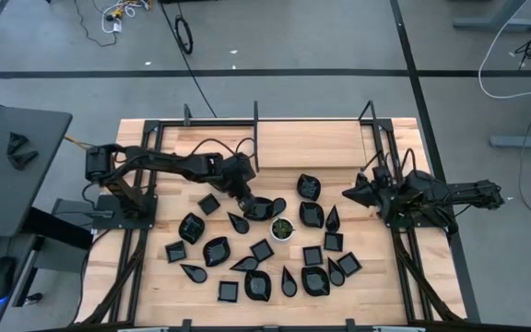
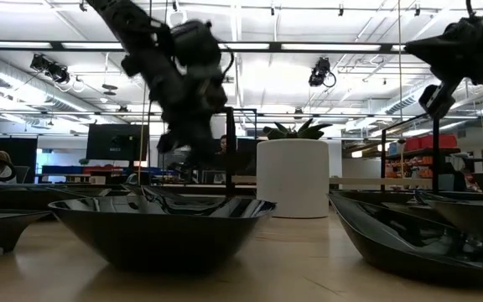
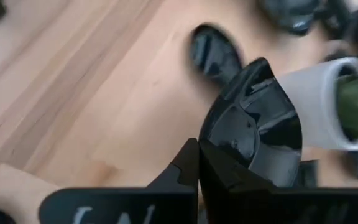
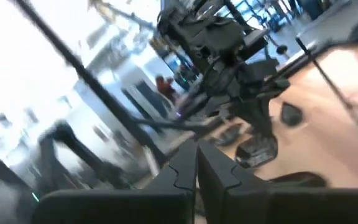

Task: Pick & Place Mini shaped plates
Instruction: Put the leaf shaped plate on the shelf

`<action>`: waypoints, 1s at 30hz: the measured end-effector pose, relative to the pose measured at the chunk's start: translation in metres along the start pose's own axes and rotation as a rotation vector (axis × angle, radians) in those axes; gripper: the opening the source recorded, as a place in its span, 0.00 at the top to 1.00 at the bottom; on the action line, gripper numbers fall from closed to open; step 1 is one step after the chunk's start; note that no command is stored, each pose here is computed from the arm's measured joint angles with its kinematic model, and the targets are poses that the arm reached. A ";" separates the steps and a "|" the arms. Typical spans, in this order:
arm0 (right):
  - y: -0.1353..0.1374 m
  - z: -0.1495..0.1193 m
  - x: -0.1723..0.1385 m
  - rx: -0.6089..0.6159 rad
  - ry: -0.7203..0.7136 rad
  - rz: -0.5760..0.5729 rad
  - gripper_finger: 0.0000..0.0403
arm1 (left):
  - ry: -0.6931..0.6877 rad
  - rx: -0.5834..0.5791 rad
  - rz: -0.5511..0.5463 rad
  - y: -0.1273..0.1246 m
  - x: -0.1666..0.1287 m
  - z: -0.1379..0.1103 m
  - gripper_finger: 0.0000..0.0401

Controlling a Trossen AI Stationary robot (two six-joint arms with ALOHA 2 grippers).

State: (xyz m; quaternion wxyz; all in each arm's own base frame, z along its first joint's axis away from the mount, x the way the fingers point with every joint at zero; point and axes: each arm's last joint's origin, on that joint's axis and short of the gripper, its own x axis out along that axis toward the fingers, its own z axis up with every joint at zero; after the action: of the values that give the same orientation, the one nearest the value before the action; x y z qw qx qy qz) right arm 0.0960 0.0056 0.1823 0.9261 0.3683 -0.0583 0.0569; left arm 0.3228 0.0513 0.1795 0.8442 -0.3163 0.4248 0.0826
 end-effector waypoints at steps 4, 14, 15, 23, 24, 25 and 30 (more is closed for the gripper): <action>0.008 0.008 0.000 0.147 -0.079 0.084 0.97 | -0.034 0.019 -0.027 -0.019 -0.019 0.018 0.99; 0.055 0.061 0.021 0.086 -0.108 0.031 1.00 | -0.166 0.062 0.067 -0.055 -0.059 0.061 1.00; 0.061 0.068 0.028 0.058 -0.089 0.003 1.00 | -0.184 0.061 0.076 -0.056 -0.062 0.064 1.00; 0.098 0.115 0.098 -0.148 0.259 -0.351 1.00 | -0.231 0.060 0.112 -0.060 -0.070 0.072 0.99; 0.101 0.120 0.107 -0.172 0.308 -0.392 1.00 | -0.229 0.060 0.112 -0.060 -0.070 0.071 0.99; 0.102 0.124 0.116 -0.194 0.354 -0.432 1.00 | -0.230 0.061 0.111 -0.060 -0.070 0.071 0.99; 0.090 0.137 0.160 -0.249 0.562 -0.547 0.98 | -0.231 0.061 0.111 -0.060 -0.070 0.071 0.99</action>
State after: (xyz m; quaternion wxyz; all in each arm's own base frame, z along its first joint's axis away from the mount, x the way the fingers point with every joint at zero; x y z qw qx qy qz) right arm 0.2311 -0.0141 0.3663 0.9244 0.2256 0.2906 -0.1007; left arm 0.3511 0.0560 0.2930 0.8909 -0.2547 0.3437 0.1523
